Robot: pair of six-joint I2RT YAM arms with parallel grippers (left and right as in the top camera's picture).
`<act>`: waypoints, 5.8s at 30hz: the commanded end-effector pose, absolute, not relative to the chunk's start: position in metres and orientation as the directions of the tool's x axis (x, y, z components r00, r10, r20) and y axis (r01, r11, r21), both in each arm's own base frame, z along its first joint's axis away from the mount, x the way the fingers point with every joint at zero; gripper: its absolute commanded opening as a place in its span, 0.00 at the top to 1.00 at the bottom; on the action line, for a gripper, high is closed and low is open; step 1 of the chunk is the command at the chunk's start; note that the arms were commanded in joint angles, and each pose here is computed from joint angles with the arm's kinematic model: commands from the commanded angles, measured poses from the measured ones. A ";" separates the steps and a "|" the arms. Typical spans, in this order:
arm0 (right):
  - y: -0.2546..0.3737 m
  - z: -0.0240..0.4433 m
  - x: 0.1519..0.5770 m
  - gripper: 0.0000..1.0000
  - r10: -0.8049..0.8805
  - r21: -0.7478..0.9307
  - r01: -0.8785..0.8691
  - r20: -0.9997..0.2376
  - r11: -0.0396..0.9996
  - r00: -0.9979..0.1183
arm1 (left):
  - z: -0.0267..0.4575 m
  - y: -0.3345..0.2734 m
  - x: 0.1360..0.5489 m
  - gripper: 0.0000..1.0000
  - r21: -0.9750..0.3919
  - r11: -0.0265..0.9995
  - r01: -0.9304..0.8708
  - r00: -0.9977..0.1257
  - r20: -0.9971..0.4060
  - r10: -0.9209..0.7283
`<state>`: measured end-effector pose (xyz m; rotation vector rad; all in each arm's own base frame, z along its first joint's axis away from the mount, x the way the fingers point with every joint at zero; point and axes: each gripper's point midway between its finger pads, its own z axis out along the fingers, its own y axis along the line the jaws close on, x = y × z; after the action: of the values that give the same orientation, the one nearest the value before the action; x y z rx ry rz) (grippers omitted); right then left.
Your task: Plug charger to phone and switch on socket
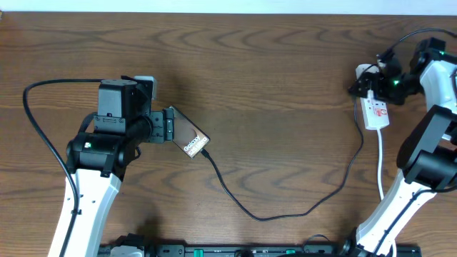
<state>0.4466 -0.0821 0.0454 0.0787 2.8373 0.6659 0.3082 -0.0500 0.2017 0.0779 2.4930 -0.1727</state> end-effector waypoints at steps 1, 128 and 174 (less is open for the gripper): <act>-0.038 0.030 0.439 0.01 0.093 0.573 -0.006 -0.142 0.820 -0.986 | 0.206 -0.049 0.310 0.17 -0.083 0.990 0.110 -0.790 -0.612 0.036; -0.114 0.272 0.374 0.01 0.249 0.212 0.154 -0.557 0.965 -0.792 | 0.180 -0.023 0.245 0.17 -0.067 0.990 0.123 0.014 -0.998 -0.069; -0.114 0.279 0.373 0.01 0.244 0.202 0.153 -0.576 0.967 -0.781 | 0.139 0.005 0.244 0.17 -0.093 0.996 -0.009 -0.143 -0.985 -0.093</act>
<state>0.3744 -0.1162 0.2727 0.2759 2.4988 0.1921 0.2451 0.0066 0.1540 -0.0684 1.6672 -0.0550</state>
